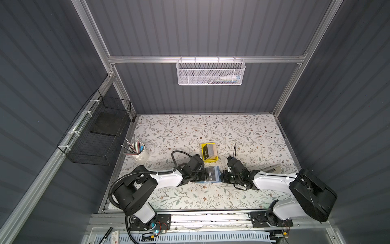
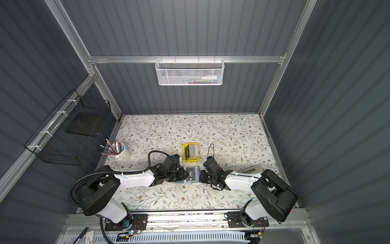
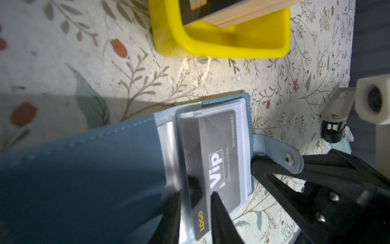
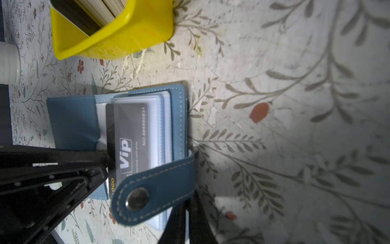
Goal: Insert credit cards into a card holder
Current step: Insert the credit card into the card slot, then flip over the card slot on the card holder.
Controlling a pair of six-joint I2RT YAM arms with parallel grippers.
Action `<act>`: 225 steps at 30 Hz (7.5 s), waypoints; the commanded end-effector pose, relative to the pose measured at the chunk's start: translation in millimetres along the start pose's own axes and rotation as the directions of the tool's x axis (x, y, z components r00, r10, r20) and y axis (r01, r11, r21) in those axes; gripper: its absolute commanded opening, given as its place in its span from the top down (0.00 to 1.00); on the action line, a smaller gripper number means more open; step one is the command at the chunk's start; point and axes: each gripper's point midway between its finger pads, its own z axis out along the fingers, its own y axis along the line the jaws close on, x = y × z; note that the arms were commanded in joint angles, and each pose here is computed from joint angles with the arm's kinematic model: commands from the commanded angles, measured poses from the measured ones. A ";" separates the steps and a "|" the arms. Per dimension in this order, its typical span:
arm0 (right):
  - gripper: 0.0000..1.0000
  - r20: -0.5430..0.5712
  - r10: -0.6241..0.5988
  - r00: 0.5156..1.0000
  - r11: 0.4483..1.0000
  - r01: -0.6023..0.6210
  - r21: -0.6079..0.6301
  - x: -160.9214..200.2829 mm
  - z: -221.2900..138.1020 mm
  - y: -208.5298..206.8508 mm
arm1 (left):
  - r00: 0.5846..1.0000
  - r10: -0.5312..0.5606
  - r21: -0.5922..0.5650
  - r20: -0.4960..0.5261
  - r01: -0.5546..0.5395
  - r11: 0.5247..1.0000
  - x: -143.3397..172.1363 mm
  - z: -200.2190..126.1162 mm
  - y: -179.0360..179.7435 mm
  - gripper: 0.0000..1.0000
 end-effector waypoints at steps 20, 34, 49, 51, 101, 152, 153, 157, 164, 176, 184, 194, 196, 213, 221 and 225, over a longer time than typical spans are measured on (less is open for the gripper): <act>0.90 -0.027 -0.008 1.000 0.998 0.009 0.054 7.4 1.6 -10.1 | 1.000 0.021 0.027 -0.006 -0.021 0.999 -0.6 1.7 -8.7 0.77; 0.90 -0.028 -0.007 1.000 0.998 0.008 0.057 8.0 1.8 -10.8 | 1.000 0.015 0.051 -0.010 -0.014 0.999 0.4 7.7 -13.2 0.77; 0.90 -0.027 -0.007 1.000 0.998 0.008 0.058 7.8 1.8 -11.0 | 0.999 0.029 0.074 -0.013 -0.028 0.997 1.6 6.6 -18.1 0.82; 0.90 -0.028 -0.008 1.000 0.998 0.010 0.059 8.1 2.1 -10.7 | 0.999 0.039 0.090 -0.017 -0.037 0.995 2.4 7.1 -22.5 0.81; 0.86 0.042 0.018 0.999 0.997 -0.015 -0.073 0.1 -20.6 11.2 | 0.988 0.149 0.102 0.045 -0.153 0.983 1.5 -1.3 -22.2 0.81; 0.80 0.011 0.020 1.000 0.990 -0.018 -0.142 -1.6 -11.7 29.1 | 0.992 0.124 0.040 0.016 -0.124 0.991 8.2 11.5 -3.6 0.89; 0.80 0.008 0.018 1.000 0.990 -0.017 -0.141 -1.0 -11.2 28.8 | 0.992 0.123 0.038 0.015 -0.124 0.992 8.8 11.7 -2.8 0.89; 0.80 0.006 0.020 1.000 0.990 -0.018 -0.141 -1.0 -10.2 28.7 | 0.992 0.123 0.039 0.015 -0.123 0.992 8.9 12.2 -2.7 0.89; 0.80 0.007 0.027 1.000 0.993 -0.026 -0.114 0.1 -9.2 22.9 | 0.993 0.118 0.039 0.015 -0.119 0.992 9.9 12.1 -1.7 0.89; 0.80 0.001 0.021 1.000 0.991 -0.021 -0.134 0.2 -7.8 27.3 | 0.993 0.117 0.039 0.014 -0.118 0.992 10.5 12.5 -0.9 0.89; 0.81 0.008 0.017 1.000 0.990 -0.016 -0.137 -0.4 -8.8 28.1 | 0.993 0.113 0.044 0.015 -0.114 0.993 10.3 13.4 -1.7 0.90; 0.82 0.011 0.001 1.000 0.989 0.000 -0.150 -0.2 -9.3 32.6 | 0.994 0.112 0.050 0.013 -0.112 0.992 10.8 14.5 -2.4 0.90; 0.82 0.013 -0.001 1.000 0.989 0.003 -0.150 -0.4 -9.2 33.0 | 0.994 0.108 0.052 0.013 -0.109 0.993 11.1 15.2 -2.3 0.90; 0.82 0.017 -0.015 1.000 0.987 0.018 -0.160 -0.7 -9.0 37.1 | 0.995 0.103 0.052 0.016 -0.104 0.993 11.2 13.6 -1.9 0.90; 0.81 0.016 -0.013 1.000 0.986 0.015 -0.165 -0.7 -8.5 38.4 | 0.996 0.084 0.074 0.019 -0.086 0.994 12.2 13.4 -4.0 0.90; 0.78 0.005 -0.002 1.000 0.988 0.003 -0.152 1.0 -5.8 35.8 | 0.997 0.076 0.067 0.017 -0.077 0.995 13.4 12.5 -1.5 0.90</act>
